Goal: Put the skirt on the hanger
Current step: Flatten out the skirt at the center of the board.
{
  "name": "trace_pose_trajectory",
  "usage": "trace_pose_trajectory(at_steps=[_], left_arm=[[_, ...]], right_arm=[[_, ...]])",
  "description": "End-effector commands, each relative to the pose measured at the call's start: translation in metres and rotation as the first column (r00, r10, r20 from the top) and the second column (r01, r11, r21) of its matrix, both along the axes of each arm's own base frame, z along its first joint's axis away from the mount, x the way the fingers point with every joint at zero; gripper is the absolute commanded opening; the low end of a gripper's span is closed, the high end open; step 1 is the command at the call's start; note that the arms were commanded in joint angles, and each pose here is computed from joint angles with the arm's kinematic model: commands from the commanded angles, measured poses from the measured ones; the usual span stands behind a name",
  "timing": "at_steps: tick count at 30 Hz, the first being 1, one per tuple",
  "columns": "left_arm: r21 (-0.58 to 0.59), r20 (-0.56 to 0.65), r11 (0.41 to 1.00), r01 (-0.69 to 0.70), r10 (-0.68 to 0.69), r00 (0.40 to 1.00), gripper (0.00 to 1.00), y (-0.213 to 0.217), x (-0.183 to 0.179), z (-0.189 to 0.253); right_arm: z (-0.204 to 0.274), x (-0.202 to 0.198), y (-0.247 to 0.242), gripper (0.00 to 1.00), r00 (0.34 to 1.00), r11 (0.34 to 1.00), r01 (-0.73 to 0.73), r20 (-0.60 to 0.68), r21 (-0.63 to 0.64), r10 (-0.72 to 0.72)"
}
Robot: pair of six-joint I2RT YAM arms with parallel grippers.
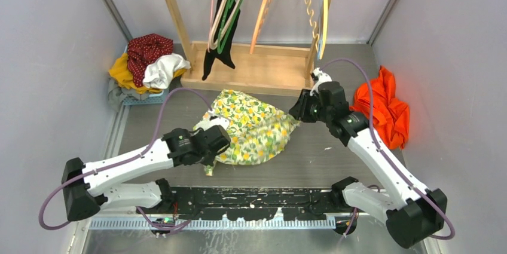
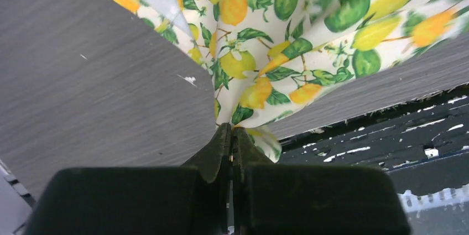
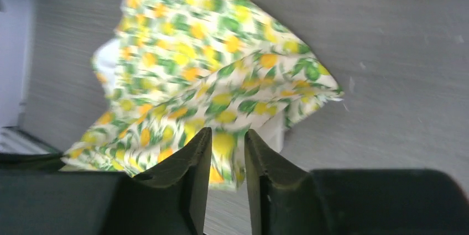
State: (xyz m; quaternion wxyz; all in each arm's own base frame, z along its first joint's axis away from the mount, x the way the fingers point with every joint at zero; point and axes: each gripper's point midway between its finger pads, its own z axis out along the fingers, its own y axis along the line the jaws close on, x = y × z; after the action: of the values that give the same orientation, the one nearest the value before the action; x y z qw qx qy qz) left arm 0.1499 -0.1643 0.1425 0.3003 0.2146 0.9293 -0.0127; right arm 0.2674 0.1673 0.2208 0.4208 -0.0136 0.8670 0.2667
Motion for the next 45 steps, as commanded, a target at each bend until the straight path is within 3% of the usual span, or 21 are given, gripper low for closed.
trace_pose_trajectory(at_steps=[1, 6, 11, 17, 21, 26, 30, 37, 41, 45], left_arm=[[-0.225, 0.002, 0.972, -0.07, 0.072, 0.997, 0.0, -0.032, 0.005, 0.022], [-0.229, -0.02, 0.971, -0.072, 0.069, 0.997, 0.02, -0.03, 0.001, 0.024], [-0.231, -0.089, 0.971, -0.055, 0.035, 0.995, 0.04, -0.041, -0.008, 0.009], [-0.276, -0.203, 0.96, -0.045, -0.012, 0.979, 0.3, -0.048, -0.032, -0.002], [-0.315, -0.232, 0.943, -0.107, 0.033, 0.972, 0.49, -0.034, -0.044, -0.005], [-0.222, -0.25, 0.953, -0.205, 0.148, 0.957, 0.56, -0.008, -0.047, -0.035], [-0.167, -0.169, 0.948, -0.271, 0.243, 0.955, 0.59, 0.006, -0.031, -0.051], [-0.273, -0.029, 0.913, -0.302, 0.306, 0.952, 0.63, 0.004, 0.028, -0.032], [-0.341, -0.053, 0.888, -0.307, 0.308, 0.95, 0.63, 0.005, 0.058, -0.02], [-0.351, -0.144, 0.865, -0.36, 0.33, 0.933, 0.63, 0.012, 0.076, -0.034]], right_arm=[[-0.017, 0.013, -0.012, 0.37, 0.998, 0.998, 0.068, 0.003, -0.001, -0.068], [-0.036, 0.001, -0.014, 0.35, 0.996, 0.998, 0.069, -0.052, 0.0, -0.068], [-0.064, -0.024, 0.012, 0.38, 0.981, 0.993, -0.04, -0.184, 0.114, 0.061], [-0.109, -0.06, 0.007, 0.39, 0.942, 0.993, -0.011, -0.331, 0.116, 0.049], [-0.123, -0.076, 0.0, 0.43, 0.918, 0.994, 0.035, -0.396, 0.1, 0.008], [-0.134, -0.096, 0.007, 0.53, 0.9, 0.99, 0.041, -0.436, 0.135, 0.022], [-0.145, -0.102, 0.012, 0.55, 0.888, 0.989, 0.044, -0.459, 0.139, 0.025], [-0.145, -0.098, 0.006, 0.56, 0.903, 0.99, 0.076, -0.428, 0.116, -0.019], [-0.143, -0.094, 0.001, 0.56, 0.911, 0.993, 0.082, -0.41, 0.086, -0.04], [-0.145, -0.087, 0.002, 0.56, 0.915, 0.993, 0.084, -0.4, 0.078, -0.046]])
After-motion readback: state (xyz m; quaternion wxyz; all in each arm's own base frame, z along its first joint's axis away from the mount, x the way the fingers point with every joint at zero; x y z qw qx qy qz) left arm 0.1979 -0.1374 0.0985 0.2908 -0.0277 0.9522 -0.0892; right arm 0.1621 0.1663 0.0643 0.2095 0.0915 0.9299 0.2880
